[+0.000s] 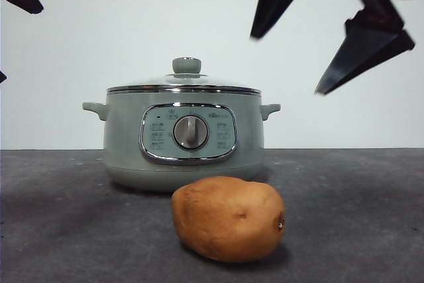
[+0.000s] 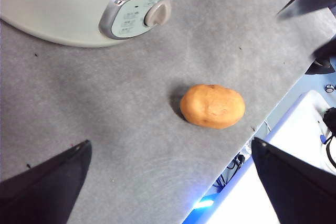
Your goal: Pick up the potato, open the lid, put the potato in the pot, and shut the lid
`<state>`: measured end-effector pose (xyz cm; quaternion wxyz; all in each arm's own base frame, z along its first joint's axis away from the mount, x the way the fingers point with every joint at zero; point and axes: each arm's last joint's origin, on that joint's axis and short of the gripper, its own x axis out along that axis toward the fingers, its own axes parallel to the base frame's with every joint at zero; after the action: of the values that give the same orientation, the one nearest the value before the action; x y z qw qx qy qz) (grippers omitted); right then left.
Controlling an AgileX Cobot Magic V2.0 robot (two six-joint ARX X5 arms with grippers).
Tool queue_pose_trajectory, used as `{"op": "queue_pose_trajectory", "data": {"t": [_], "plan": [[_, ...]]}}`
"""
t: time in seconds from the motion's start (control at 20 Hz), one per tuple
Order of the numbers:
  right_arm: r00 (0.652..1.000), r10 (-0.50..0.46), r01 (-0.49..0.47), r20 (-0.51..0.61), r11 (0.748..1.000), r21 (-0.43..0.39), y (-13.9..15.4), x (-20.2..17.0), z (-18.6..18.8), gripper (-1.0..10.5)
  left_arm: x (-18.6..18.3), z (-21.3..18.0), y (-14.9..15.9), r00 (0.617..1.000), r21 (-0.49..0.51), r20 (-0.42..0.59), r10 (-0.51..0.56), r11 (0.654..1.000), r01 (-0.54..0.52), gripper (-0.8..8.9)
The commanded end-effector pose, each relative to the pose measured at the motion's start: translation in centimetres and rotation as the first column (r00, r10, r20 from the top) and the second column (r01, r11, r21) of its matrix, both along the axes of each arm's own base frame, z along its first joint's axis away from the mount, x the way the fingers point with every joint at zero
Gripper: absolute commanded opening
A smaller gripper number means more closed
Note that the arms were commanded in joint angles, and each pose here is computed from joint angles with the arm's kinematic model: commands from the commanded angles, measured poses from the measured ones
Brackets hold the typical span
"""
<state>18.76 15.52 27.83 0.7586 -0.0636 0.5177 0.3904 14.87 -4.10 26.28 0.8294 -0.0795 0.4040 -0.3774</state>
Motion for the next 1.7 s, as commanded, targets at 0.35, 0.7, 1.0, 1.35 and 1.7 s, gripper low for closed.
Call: {"op": "queue_pose_trajectory", "data": {"t": [0.35, 0.7, 1.0, 1.35, 1.7], "plan": [[0.992, 0.126, -0.125, -0.003, 0.979, -0.160, 4.3, -0.5, -3.3, 7.6, 0.0, 0.0, -0.1, 1.000, -0.003, 0.007, -0.013, 1.000, 0.013, 7.41], [0.984, 0.180, -0.179, -0.017, 0.960, -0.217, 7.1, -0.4, -6.3, 7.6, 0.0, 0.0, -0.1, 1.000, -0.003, 0.007, -0.013, 1.000, 0.013, 7.41], [0.980, 0.199, -0.198, -0.024, 0.946, -0.256, 8.8, -0.1, -8.6, 7.5, 0.0, 0.0, -0.1, 1.000, -0.002, 0.007, -0.013, 1.000, 0.013, 7.41], [0.976, 0.210, -0.216, -0.050, 0.935, -0.281, 9.2, 0.2, -10.1, 2.8, 0.1, 0.1, -0.1, 1.000, -0.005, 0.018, -0.012, 1.000, 0.012, 7.41], [0.976, 0.203, -0.216, -0.074, 0.930, -0.298, 9.5, 0.4, -11.2, -0.1, 0.1, 0.1, -0.1, 1.000, -0.007, 0.014, -0.008, 1.000, 0.008, 7.41]]}}
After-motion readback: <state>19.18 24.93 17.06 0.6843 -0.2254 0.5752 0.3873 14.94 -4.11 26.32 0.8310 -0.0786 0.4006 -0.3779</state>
